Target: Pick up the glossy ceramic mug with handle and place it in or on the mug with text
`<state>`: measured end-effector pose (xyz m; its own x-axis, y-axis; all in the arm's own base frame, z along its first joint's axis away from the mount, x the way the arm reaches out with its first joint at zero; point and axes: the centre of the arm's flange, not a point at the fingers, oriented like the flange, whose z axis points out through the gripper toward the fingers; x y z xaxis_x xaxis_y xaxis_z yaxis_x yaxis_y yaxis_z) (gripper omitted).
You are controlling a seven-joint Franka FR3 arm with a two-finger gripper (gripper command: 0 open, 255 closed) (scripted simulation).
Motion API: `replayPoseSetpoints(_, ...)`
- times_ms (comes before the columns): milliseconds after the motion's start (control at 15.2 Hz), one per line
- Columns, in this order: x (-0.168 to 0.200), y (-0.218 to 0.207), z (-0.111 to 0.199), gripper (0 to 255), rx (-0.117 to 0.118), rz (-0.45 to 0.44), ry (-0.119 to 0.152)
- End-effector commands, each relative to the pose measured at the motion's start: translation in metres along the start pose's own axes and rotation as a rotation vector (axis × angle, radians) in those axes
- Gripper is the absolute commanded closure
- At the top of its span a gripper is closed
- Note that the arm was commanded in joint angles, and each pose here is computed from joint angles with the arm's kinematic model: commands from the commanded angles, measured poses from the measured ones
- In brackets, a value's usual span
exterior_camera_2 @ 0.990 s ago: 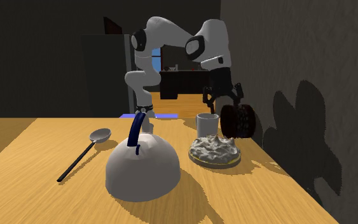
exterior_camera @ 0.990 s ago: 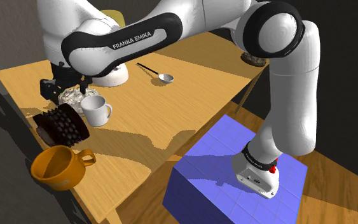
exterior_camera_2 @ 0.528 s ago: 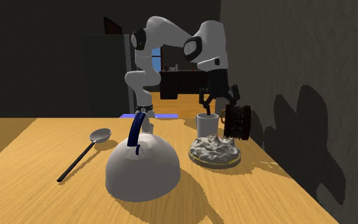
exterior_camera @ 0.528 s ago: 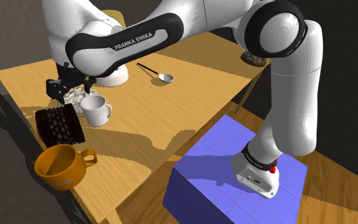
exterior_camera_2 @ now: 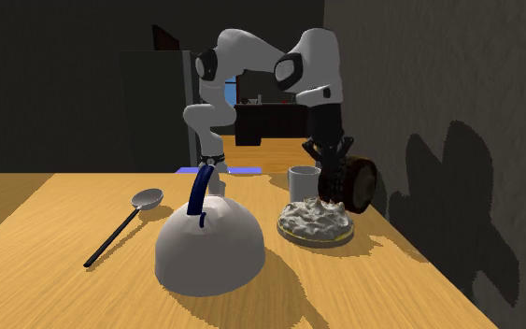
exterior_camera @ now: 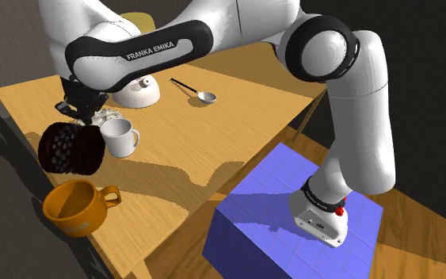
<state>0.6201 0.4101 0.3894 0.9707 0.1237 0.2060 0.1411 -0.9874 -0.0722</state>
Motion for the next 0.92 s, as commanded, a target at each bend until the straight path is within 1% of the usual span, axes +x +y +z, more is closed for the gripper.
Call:
replayPoseSetpoints(0,-0.016,0.009,0.021,255,-0.109,-0.006,-0.182)
replayPoseSetpoints(132,-0.015,0.014,0.023,255,-0.107,-0.005,-0.182)
replayPoseSetpoints(198,0.002,0.013,0.004,255,-0.055,0.005,-0.077)
replayPoseSetpoints(264,0.002,0.013,0.004,0,-0.055,0.005,-0.077)
replayPoseSetpoints(660,-0.068,-0.007,-0.015,0,-0.103,-0.111,-0.116)
replayPoseSetpoints(726,-0.069,-0.007,-0.015,0,-0.104,-0.113,-0.116)
replayPoseSetpoints(858,-0.071,-0.006,-0.005,0,-0.104,-0.113,-0.116)
